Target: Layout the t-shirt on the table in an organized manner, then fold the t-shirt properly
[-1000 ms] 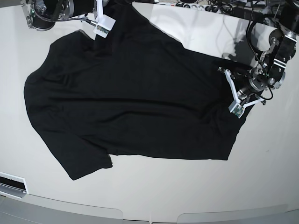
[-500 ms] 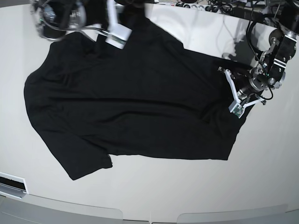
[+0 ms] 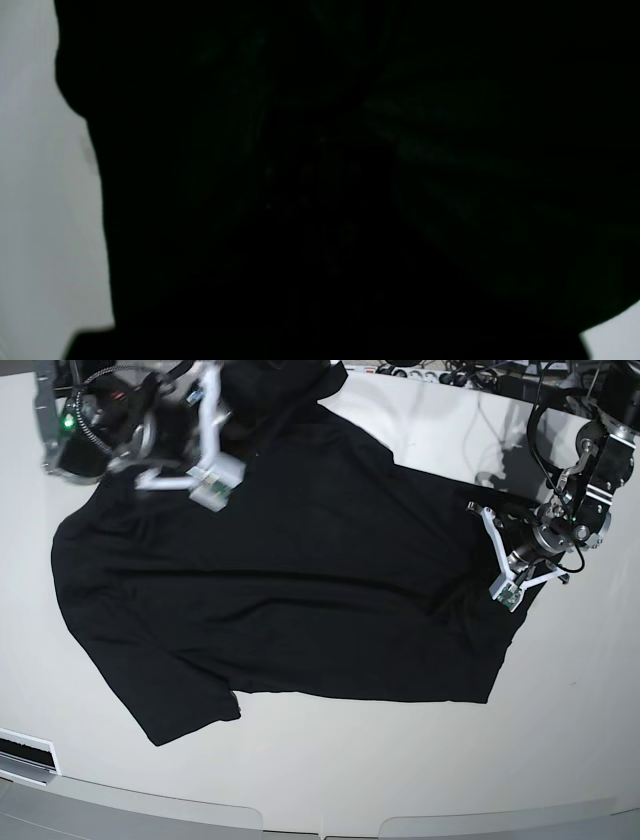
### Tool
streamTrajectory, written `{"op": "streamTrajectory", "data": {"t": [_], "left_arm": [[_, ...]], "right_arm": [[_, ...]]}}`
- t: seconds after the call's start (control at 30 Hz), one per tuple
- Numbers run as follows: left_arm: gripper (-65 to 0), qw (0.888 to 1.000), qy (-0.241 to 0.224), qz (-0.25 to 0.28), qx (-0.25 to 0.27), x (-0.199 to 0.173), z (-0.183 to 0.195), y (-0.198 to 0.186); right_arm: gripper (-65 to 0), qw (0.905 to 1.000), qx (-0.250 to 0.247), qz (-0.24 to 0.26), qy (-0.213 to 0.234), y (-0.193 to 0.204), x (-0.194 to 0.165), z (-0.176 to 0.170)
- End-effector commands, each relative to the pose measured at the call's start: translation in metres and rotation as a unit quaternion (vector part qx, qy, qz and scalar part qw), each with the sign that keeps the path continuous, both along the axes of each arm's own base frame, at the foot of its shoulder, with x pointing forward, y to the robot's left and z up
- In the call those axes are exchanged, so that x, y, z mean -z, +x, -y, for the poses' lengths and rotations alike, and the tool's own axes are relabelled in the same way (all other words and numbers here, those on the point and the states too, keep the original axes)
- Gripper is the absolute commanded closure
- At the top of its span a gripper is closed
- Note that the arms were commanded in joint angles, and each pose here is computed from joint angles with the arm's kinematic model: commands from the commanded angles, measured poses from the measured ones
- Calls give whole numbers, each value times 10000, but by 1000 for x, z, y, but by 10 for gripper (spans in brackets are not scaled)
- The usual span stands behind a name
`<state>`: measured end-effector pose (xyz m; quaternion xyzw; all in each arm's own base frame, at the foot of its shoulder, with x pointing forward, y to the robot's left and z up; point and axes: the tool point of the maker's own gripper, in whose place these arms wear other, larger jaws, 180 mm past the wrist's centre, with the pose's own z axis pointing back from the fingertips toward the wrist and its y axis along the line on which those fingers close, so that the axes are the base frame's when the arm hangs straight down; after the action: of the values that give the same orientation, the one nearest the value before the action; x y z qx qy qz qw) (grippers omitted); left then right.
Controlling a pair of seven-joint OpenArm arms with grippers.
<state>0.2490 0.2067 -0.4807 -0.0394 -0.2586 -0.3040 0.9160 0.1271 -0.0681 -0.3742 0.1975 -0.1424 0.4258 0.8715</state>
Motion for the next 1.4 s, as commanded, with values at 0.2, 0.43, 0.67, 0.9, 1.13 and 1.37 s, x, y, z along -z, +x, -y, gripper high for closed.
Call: {"op": "streamTrajectory", "data": {"t": [0.2,0.43,0.67,0.9,1.13,1.37], "left_arm": [[0,9993,174,-313,92,7,-7,-13],[0,9993,170,-313,92,7,-6,-13],[0,9994,164,-306,92,7,-6,-13],[0,9978,380,-546,56,10,-16,-20],[0,9946,651,-754,-277,6,-41,-20],[0,9941,273,-834,-639,-18,-46,-8]], "right_arm": [[0,9939,849,565,-418,34,-10,49],[0,9884,1138,934,-358,55,24,68],[0,9694,1916,779,-1320,54,59,115],[0,9714,1952,-82,-1353,25,113,129],[0,9276,2425,-1099,-2622,-24,127,174],[0,8677,2625,-1779,-3828,-69,116,218]]}}
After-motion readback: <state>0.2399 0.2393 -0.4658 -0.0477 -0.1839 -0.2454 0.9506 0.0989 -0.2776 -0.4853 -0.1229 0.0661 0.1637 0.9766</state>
